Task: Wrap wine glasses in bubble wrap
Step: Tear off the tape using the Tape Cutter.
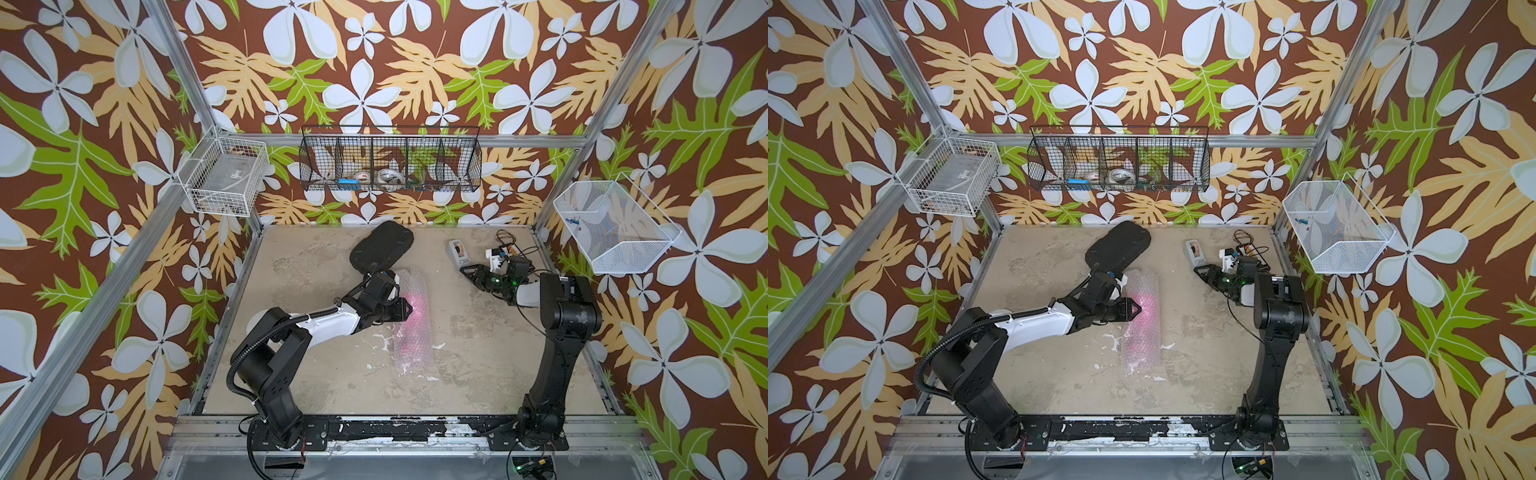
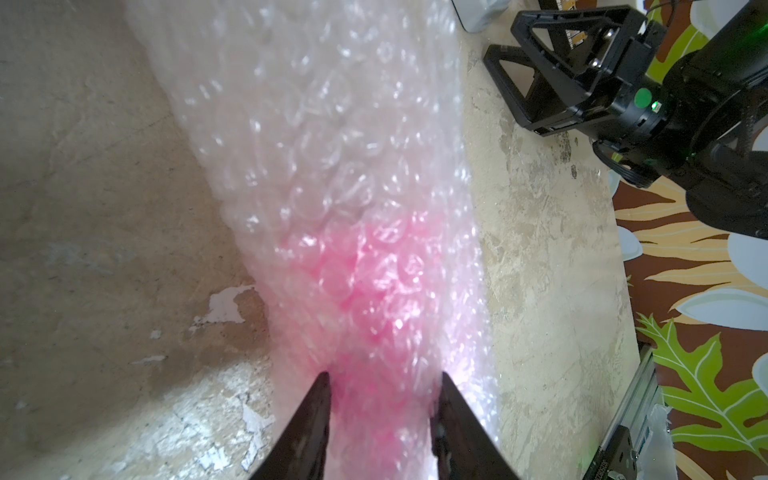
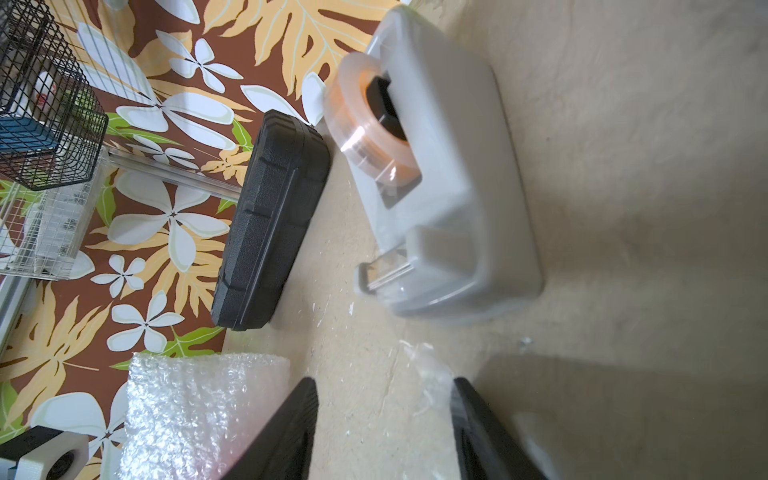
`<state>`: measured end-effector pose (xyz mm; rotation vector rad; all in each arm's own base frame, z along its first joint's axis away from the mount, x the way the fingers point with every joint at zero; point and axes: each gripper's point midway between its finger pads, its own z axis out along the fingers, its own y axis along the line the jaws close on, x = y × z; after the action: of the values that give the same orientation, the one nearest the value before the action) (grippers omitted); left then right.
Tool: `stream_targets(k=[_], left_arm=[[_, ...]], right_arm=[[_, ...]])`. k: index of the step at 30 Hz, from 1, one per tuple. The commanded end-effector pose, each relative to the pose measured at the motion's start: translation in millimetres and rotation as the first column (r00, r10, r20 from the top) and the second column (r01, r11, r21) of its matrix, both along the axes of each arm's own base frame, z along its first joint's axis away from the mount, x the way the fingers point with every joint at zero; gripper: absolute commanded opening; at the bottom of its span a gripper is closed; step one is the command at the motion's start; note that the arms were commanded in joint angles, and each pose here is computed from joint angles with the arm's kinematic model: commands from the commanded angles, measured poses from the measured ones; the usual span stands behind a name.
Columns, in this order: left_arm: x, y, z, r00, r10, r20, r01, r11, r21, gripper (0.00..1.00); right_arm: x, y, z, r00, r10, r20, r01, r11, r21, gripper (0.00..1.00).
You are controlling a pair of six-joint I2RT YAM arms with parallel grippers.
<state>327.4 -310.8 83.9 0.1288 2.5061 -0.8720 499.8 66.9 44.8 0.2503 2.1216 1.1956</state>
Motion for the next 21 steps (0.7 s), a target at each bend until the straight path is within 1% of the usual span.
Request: stream_targets(k=[1, 6, 12, 21], left_arm=[[-8.7, 10.8, -15.7, 0.999, 0.008, -0.050, -0.005, 0.998, 0.061, 0.40], [-8.5, 10.7, -15.4, 0.999, 0.008, -0.050, -0.005, 0.998, 0.061, 0.40], [-8.8, 10.7, -17.2, 0.999, 0.008, -0.054, -0.004, 0.998, 0.063, 0.40], [-8.5, 10.9, -15.3, 0.999, 0.008, -0.051, -0.005, 0.998, 0.061, 0.40]], right_arm=[[5.8, -2.9, 5.8, 0.999, -0.023, 0.023, 0.023, 1.000, 0.007, 0.55], [8.7, -2.6, 6.9, 0.999, -0.031, 0.030, 0.030, 0.999, 0.033, 0.54], [8.3, -5.0, 10.8, 0.998, -0.048, 0.036, 0.047, 0.998, 0.033, 0.52], [10.5, -10.4, 6.0, 0.996, -0.093, 0.010, 0.092, 0.995, 0.036, 0.45]])
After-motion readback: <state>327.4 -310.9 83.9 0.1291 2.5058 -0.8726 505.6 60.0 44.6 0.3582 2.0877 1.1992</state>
